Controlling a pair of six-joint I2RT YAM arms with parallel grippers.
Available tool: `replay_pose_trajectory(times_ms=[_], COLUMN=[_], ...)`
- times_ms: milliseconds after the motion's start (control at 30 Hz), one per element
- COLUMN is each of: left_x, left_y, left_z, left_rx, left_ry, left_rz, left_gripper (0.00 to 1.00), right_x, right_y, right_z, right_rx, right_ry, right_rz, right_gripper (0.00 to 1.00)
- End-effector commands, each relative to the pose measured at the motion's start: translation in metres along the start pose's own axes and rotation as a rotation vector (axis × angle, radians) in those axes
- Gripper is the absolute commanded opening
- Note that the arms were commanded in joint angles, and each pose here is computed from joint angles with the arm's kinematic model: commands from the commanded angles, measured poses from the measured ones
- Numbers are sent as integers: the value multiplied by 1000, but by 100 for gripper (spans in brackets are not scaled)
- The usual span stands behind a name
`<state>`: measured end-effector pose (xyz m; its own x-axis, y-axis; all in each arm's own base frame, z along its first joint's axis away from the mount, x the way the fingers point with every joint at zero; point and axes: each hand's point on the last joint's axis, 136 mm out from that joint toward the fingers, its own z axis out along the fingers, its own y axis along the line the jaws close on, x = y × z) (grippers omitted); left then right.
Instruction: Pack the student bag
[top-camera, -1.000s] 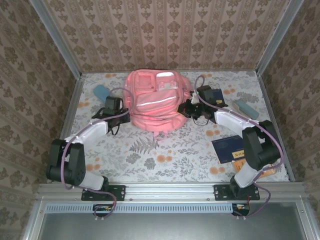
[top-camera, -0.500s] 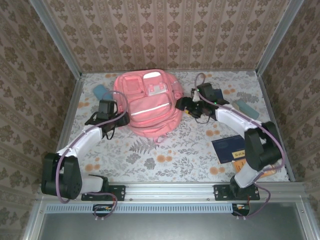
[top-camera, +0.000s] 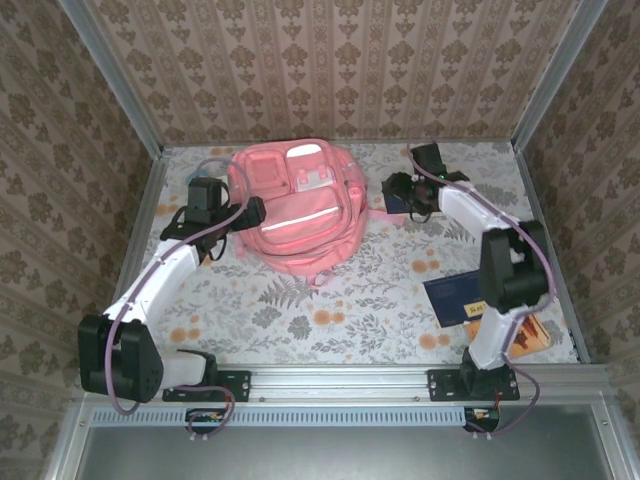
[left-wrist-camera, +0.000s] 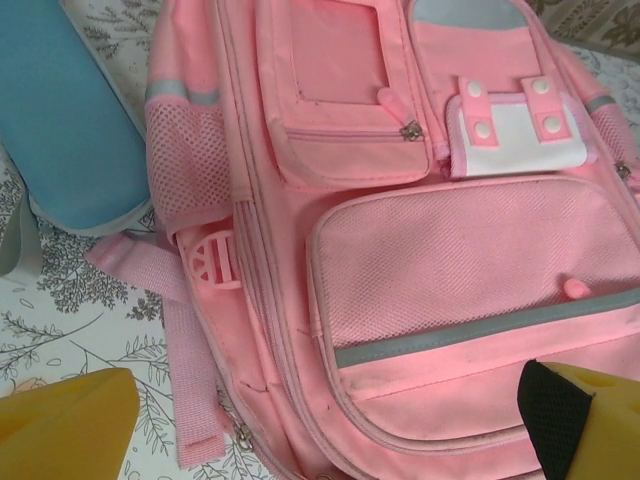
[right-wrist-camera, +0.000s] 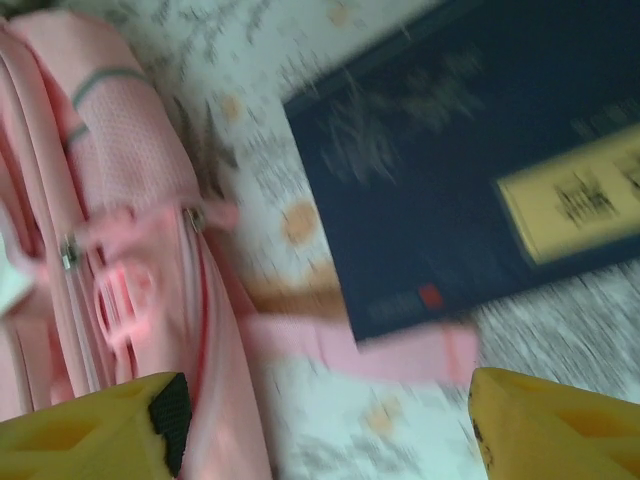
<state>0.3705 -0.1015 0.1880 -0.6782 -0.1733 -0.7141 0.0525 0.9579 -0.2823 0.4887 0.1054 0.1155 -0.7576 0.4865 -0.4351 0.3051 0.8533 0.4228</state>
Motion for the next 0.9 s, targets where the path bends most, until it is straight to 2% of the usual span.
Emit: replay_pose_trajectory(times_ms=[0,200,400,600,867], left_x=[-7,0,6,15,24], left_y=[-3,-13,-25,-36,-49], left_z=[-4,-5,-9,-8,-6], left_rx=[11,63,125,183,212], left_ry=[-2,38,85,129,148], left_rz=[6,-21,-22,-20,-11], left_gripper=[100,100,100,100,100], right_x=[-19,-20,9,49,112], right_y=[7,19,-9,-41,-68], right_z=[23,78,102,85,29], right_rx=[14,-24,66,144,132], right_ry=[-5,69,168,267,385], right_rz=[0,46,46,23,9], right_gripper=[75,73,74,75,75])
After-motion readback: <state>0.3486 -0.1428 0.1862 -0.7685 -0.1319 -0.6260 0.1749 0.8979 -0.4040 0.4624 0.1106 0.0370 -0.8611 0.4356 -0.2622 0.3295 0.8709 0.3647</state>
